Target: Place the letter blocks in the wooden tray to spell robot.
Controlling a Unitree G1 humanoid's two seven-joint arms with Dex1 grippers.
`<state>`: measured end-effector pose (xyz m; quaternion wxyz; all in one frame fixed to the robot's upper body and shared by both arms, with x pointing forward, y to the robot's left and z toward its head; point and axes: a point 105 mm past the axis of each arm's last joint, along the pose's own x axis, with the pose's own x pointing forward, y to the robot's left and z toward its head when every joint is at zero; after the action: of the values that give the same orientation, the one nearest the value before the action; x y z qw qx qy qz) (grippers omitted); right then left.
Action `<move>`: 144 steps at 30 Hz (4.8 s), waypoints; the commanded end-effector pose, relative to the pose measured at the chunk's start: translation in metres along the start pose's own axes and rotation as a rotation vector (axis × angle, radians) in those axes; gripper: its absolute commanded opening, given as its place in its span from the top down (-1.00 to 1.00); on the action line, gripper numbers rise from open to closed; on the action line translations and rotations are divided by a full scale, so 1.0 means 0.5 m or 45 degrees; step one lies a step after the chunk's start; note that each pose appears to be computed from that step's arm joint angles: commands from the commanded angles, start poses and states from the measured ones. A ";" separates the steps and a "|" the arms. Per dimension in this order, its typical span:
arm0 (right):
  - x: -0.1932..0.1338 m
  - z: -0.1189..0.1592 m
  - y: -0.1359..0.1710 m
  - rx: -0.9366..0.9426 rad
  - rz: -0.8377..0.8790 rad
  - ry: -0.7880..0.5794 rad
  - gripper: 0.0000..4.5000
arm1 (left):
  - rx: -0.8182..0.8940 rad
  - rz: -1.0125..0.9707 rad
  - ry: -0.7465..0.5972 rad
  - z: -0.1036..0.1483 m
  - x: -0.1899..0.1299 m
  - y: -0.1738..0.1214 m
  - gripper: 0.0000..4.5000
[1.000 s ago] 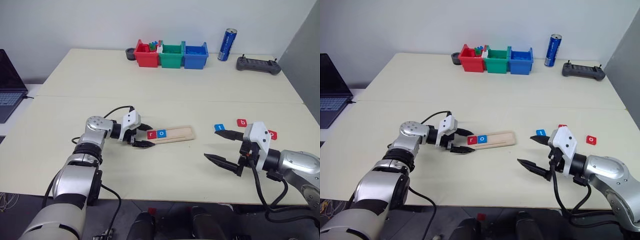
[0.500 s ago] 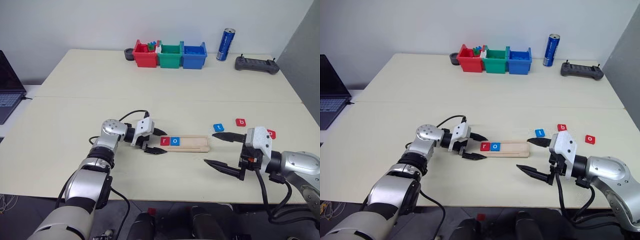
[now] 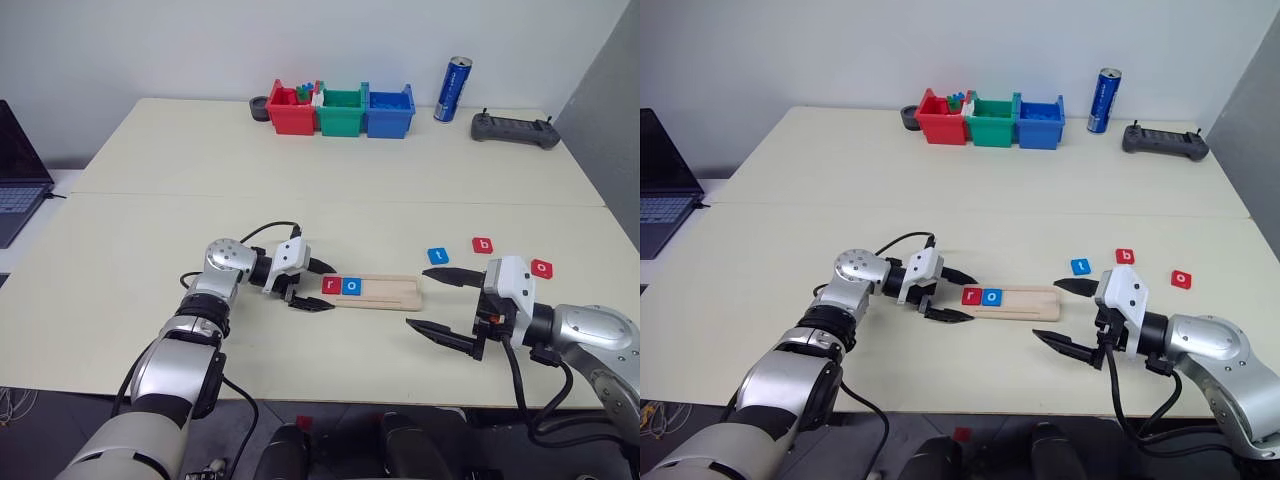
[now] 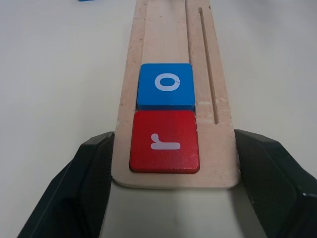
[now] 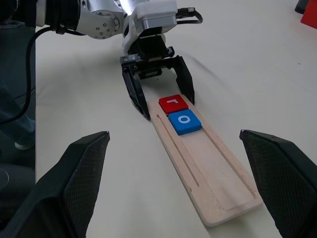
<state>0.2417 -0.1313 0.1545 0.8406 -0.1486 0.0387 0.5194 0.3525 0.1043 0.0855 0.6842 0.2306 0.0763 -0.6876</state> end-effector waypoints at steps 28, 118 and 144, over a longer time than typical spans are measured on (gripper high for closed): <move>-0.001 0.014 -0.012 -0.046 -0.057 -0.035 -1.00 | -0.042 -0.078 0.096 -0.005 0.002 0.002 -0.82; -0.140 -0.094 -0.213 0.223 -1.386 0.171 -1.00 | 0.032 0.199 -0.355 0.187 0.062 -0.005 -0.98; -0.039 -0.169 -0.313 0.455 -1.466 0.127 -1.00 | -0.006 0.219 -0.489 0.222 0.090 -0.035 -0.98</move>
<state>0.3743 -0.2381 0.0983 0.9934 -0.0185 0.1046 -0.0439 0.3175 0.0205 0.1516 0.7490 0.0940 -0.0545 -0.6536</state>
